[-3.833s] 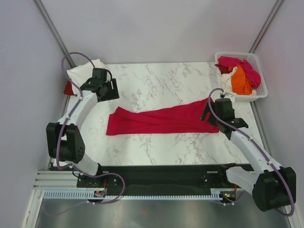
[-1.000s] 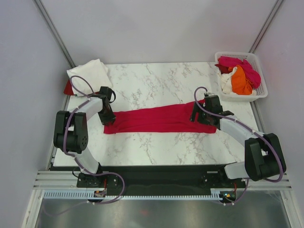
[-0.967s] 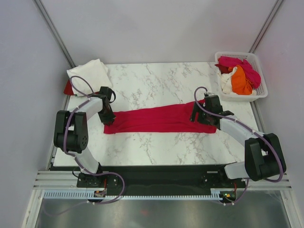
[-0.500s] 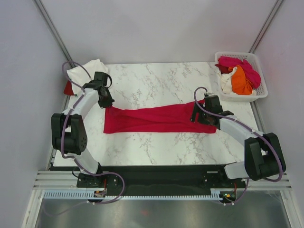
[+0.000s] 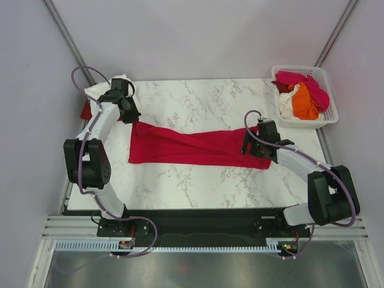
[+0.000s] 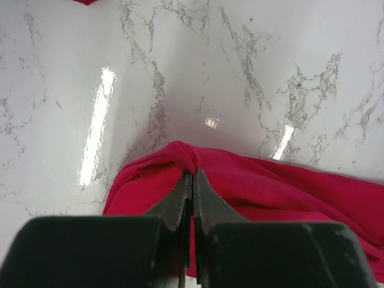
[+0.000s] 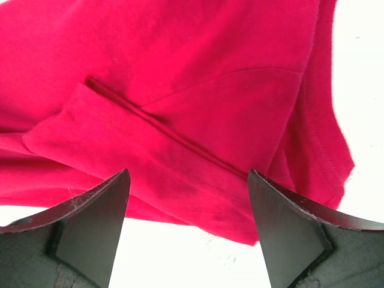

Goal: Fold and stack the t-shirts
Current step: Fold the tshirt

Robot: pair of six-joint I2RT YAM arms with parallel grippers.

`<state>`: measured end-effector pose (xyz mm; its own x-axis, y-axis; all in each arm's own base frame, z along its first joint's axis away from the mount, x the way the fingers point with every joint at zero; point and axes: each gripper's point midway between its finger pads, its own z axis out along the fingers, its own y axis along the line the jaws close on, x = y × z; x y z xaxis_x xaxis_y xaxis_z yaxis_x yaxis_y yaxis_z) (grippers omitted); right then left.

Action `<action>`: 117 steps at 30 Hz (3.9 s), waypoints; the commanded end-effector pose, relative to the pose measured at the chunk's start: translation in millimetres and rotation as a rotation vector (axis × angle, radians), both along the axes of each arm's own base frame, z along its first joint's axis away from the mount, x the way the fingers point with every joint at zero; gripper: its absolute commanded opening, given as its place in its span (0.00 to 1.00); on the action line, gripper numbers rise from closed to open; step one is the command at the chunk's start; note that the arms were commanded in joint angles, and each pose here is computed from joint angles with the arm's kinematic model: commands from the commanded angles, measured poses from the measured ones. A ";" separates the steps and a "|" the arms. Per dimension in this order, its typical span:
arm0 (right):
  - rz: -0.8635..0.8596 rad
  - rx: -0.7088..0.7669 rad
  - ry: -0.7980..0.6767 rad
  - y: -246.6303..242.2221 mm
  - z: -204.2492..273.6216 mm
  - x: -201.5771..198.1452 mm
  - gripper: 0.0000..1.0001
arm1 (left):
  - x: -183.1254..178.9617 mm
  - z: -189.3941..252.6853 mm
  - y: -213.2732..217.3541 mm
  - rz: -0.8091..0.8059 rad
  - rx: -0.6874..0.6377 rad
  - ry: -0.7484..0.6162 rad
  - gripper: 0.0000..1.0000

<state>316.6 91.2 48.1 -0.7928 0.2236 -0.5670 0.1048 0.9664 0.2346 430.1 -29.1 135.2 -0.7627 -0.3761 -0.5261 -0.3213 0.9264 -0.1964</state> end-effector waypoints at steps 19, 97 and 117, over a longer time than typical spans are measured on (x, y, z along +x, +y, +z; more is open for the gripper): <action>0.019 0.013 -0.057 5.7 11.1 12.8 0.88 | 14.9 19.8 71.6 0.079 -0.017 -0.119 0.74; 0.464 0.488 0.133 287.8 -12.1 -0.1 0.64 | -202.0 107.6 -104.3 -0.372 -0.164 -0.212 0.76; 0.523 0.220 0.059 184.5 107.6 -29.8 0.94 | -241.3 18.3 -126.3 -0.335 -0.360 -0.003 0.74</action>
